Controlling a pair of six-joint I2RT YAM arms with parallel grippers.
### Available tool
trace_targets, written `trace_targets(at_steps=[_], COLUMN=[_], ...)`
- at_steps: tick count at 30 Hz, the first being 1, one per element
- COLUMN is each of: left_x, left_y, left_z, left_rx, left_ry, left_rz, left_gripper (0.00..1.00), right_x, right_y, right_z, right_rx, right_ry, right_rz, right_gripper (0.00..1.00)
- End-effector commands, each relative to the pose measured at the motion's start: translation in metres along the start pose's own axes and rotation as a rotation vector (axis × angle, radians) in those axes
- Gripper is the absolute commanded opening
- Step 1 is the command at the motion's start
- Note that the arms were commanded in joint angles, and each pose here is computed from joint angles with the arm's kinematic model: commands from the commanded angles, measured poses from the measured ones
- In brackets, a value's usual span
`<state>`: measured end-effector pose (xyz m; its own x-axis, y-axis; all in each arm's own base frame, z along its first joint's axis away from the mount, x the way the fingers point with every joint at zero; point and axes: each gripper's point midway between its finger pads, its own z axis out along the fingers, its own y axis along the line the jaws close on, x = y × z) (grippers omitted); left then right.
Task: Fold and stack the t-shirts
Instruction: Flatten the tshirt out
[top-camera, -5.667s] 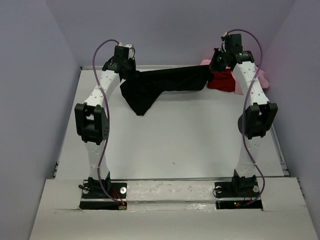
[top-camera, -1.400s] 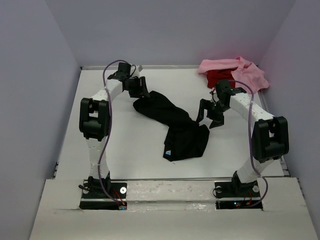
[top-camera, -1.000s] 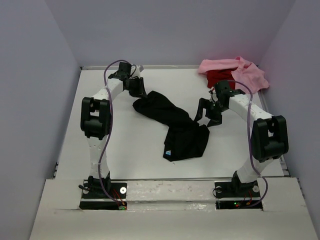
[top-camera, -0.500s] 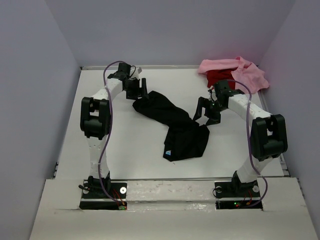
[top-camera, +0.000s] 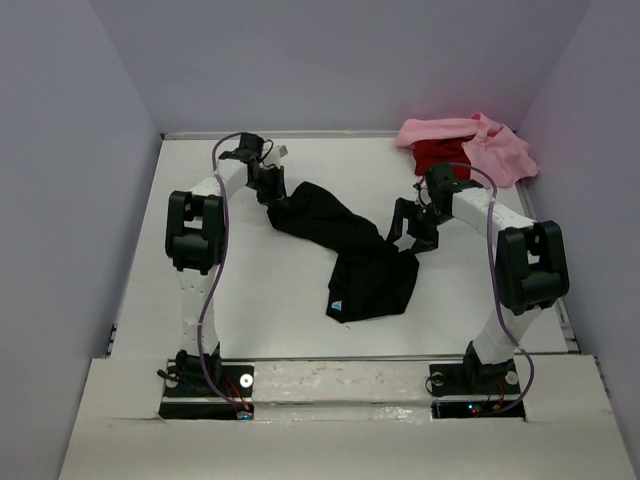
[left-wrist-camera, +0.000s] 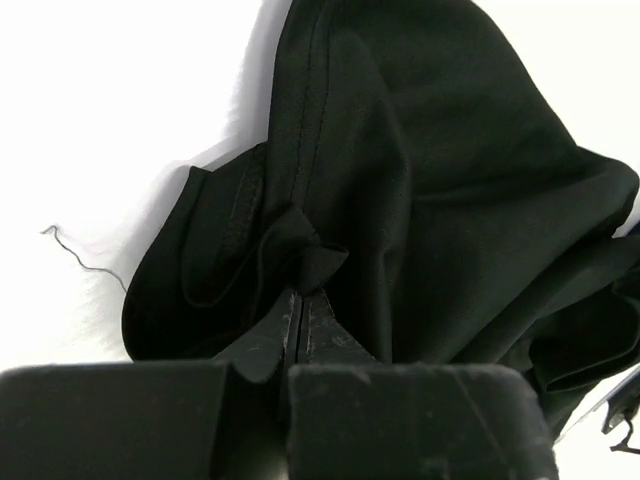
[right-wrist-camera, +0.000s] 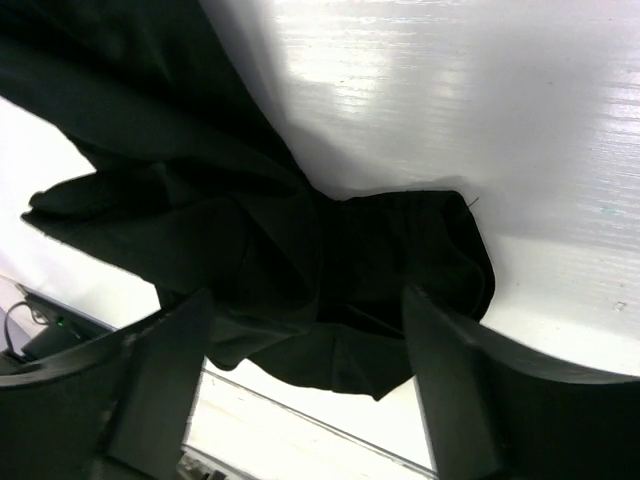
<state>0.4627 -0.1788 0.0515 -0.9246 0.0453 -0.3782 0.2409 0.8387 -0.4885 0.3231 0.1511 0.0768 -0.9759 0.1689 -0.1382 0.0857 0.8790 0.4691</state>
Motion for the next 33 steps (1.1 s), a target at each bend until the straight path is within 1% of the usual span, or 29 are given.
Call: trace_targets(at_steps=[1,2,3,4,6,7,9,10,16,18,20,21,23,24,25,26,27,28,29,30,32,33], left_x=[-0.01,-0.011,-0.012,-0.014,-0.016,-0.018,-0.022,-0.025,-0.034,-0.038,-0.047,-0.054,-0.063,-0.071,-0.076,-0.08,-0.086,-0.091,-0.091,-0.097,-0.099,-0.102], left_y=[-0.01,-0.009,-0.01,-0.008,-0.007,-0.007,-0.008,-0.009,-0.009,-0.008,-0.011,-0.019,-0.024,-0.036,-0.041,-0.046,-0.056,-0.062,-0.064,-0.072,-0.078,-0.085], left_z=[-0.011,-0.011,-0.012,-0.014,-0.015,-0.017,-0.018,-0.02,-0.025,-0.031,-0.043,-0.057,-0.069,-0.087,-0.093,-0.102,-0.12,-0.128,-0.135,-0.152,-0.168,-0.185], left_rx=[0.03,0.024,0.021,0.007,-0.003,-0.008,-0.014,-0.013,-0.035,-0.058,-0.078,-0.079,-0.082,-0.07,-0.066,-0.06,-0.051,-0.045,-0.049,-0.045,-0.053,-0.06], left_ry=[-0.013,-0.015,-0.016,-0.022,-0.026,-0.034,-0.045,-0.051,-0.07,-0.088,-0.135,-0.175,-0.234,-0.284,-0.319,-0.347,-0.394,-0.43,-0.451,-0.499,-0.54,-0.587], left_rz=[0.024,0.022,0.023,0.025,0.026,0.026,0.026,0.029,0.031,0.028,0.025,0.035,0.017,0.029,0.014,0.012,0.022,0.028,0.01,0.021,0.017,0.021], left_gripper=[0.0,0.0,0.0,0.0,0.0,0.0,0.0,0.0,0.0,0.0,0.0,0.0,0.0,0.0,0.0,0.0,0.0,0.0,0.0,0.0,0.0,0.0], right_x=[-0.015,-0.016,-0.017,-0.017,-0.015,-0.015,-0.014,-0.011,-0.014,-0.025,-0.028,-0.028,-0.039,-0.04,-0.051,-0.056,-0.06,-0.071,-0.075,-0.074,-0.077,-0.079], right_y=[0.006,0.007,0.008,0.008,0.011,0.01,0.01,0.013,0.022,0.031,0.038,0.043,0.068,0.077,0.091,0.097,0.099,0.108,0.111,0.115,0.121,0.126], right_z=[0.005,0.005,0.007,0.007,0.01,0.012,0.015,0.017,0.009,-0.001,-0.013,-0.02,-0.042,-0.05,-0.066,-0.074,-0.083,-0.099,-0.102,-0.108,-0.115,-0.12], right_rx=[-0.031,-0.035,-0.041,-0.044,-0.044,-0.041,-0.051,-0.056,-0.081,-0.088,-0.091,-0.1,-0.179,-0.212,-0.239,-0.249,-0.252,-0.269,-0.271,-0.285,-0.297,-0.312], right_ry=[-0.028,-0.03,-0.032,-0.03,-0.021,-0.017,-0.009,0.001,-0.006,-0.033,-0.037,-0.033,-0.064,-0.061,-0.105,-0.125,-0.135,-0.174,-0.179,-0.172,-0.182,-0.194], right_rz=[-0.02,-0.016,-0.011,-0.009,-0.013,-0.006,-0.002,-0.004,-0.001,-0.022,-0.03,-0.031,-0.065,-0.076,-0.102,-0.114,-0.111,-0.13,-0.138,-0.143,-0.166,-0.182], right_gripper=[0.77,0.7,0.55,0.48,0.3,0.15,0.03,0.0,0.0,0.0,0.0,0.0,0.0,0.0,0.0,0.0,0.0,0.0,0.0,0.0,0.0,0.0])
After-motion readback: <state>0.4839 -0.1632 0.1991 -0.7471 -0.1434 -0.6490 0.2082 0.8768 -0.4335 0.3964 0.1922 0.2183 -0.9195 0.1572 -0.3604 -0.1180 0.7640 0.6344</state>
